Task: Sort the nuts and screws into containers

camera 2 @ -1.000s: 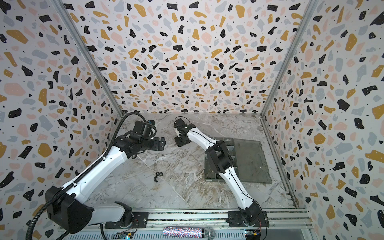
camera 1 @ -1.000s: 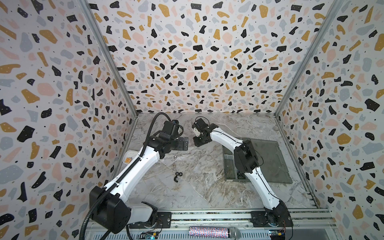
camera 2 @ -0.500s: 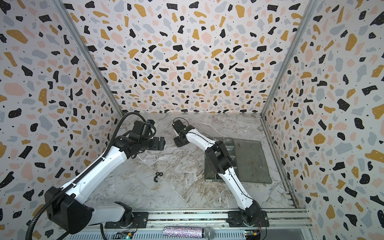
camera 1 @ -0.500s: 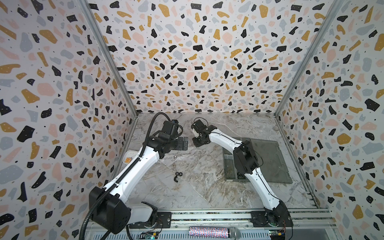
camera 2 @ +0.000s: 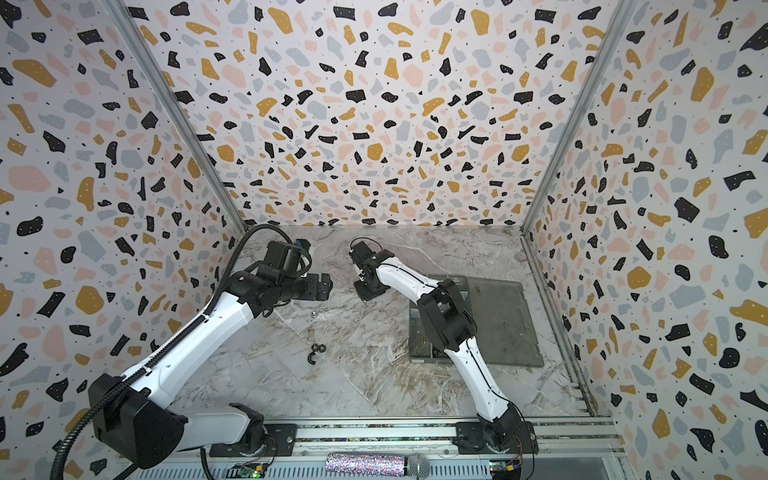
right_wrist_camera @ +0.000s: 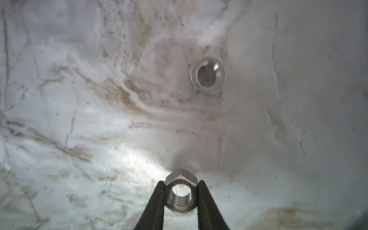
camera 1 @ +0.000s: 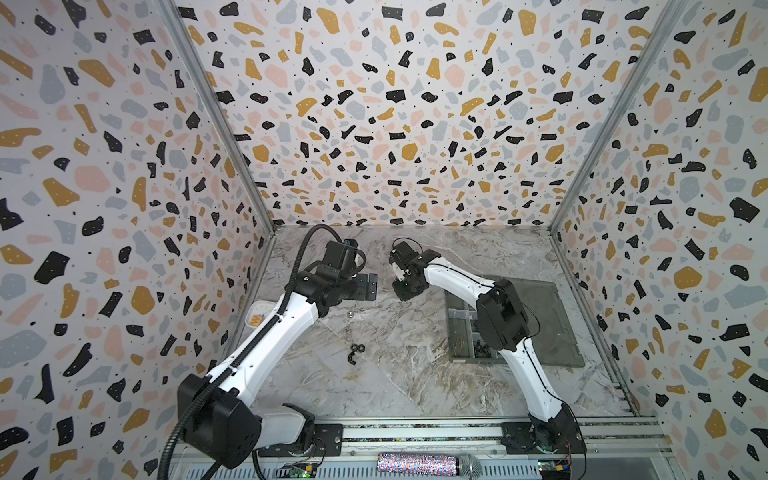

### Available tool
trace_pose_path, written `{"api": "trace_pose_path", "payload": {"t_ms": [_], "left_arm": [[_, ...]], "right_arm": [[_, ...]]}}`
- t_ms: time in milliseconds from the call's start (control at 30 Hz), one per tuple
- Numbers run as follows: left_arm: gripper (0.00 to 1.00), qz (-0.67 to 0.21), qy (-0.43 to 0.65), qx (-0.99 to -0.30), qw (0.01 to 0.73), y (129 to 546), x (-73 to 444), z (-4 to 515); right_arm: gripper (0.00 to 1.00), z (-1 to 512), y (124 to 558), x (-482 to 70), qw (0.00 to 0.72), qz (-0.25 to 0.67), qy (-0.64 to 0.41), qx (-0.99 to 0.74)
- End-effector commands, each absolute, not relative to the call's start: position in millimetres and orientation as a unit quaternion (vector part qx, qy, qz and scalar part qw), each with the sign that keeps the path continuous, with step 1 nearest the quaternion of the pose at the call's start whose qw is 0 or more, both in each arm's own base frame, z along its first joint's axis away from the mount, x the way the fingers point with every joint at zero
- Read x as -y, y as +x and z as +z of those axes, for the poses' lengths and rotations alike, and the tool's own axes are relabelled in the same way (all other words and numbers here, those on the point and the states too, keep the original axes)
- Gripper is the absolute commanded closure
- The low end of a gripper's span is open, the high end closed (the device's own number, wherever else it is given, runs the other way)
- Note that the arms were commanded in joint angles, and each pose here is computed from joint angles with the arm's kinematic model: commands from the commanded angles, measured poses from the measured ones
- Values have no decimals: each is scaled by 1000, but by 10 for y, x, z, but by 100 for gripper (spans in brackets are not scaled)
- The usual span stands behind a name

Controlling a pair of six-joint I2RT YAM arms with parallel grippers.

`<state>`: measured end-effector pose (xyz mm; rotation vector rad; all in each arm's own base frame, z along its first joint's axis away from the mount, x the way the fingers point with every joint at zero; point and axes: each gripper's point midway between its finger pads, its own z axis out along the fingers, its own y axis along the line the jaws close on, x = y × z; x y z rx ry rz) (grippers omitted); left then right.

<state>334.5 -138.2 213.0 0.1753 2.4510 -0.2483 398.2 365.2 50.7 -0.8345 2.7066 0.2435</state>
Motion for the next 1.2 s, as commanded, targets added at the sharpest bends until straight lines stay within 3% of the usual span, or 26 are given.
{"api": "trace_pose_path", "payload": {"t_ms": [0,467,800,1167], "left_arm": [[2,-117,64,-931,339,3414,1459,2167],[2,-157,67,-932,319,3636,1714,2036],[2,-173,87,-935,298,3826,2075,1903],[3,-179,128,-935,278,3953,2689,1796]], "right_arm": [[83,983,3885,-3522,170,85,-284,-940],[83,1374,3510,-2609,173,47,-219,-959],[82,1374,2956,-1695,156,20,-138,-978],[82,1234,2436,-1089,126,11,-48,-991]]}}
